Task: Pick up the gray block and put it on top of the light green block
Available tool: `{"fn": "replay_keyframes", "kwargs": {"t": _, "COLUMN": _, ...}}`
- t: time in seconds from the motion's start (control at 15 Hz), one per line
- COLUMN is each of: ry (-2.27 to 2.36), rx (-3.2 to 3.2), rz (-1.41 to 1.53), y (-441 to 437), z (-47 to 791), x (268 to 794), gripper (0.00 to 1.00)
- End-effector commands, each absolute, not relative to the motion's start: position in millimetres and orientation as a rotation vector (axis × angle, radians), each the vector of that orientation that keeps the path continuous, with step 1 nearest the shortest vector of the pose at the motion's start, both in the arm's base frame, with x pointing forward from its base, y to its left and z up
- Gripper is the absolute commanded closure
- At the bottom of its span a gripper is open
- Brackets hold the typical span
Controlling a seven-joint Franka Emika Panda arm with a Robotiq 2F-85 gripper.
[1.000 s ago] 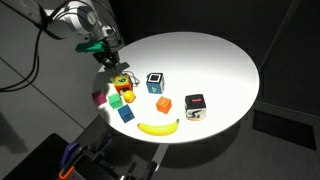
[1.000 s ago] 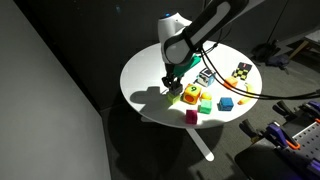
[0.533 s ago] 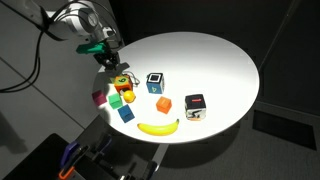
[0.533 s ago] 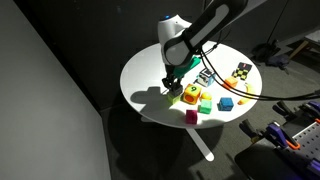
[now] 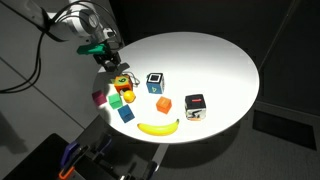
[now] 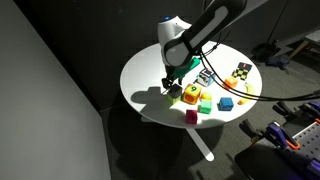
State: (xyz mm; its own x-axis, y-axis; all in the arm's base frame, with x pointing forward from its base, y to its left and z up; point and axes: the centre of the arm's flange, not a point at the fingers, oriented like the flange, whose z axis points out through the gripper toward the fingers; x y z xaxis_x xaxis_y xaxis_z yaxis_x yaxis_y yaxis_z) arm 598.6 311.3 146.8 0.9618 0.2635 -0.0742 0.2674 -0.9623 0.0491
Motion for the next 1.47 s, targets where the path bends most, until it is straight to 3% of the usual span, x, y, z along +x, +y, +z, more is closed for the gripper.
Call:
{"fn": "replay_keyframes", "kwargs": {"t": 0.0, "ry": 0.424, "rx": 3.048, "rz": -0.104, "y": 316.0, "z": 149.9, "x": 604.9, "gripper": 0.0}}
{"fn": "replay_keyframes", "kwargs": {"t": 1.4, "ry": 0.436, "rx": 3.108, "rz": -0.073, "y": 279.4, "z": 232.8, "x": 595.9, "gripper": 0.0}}
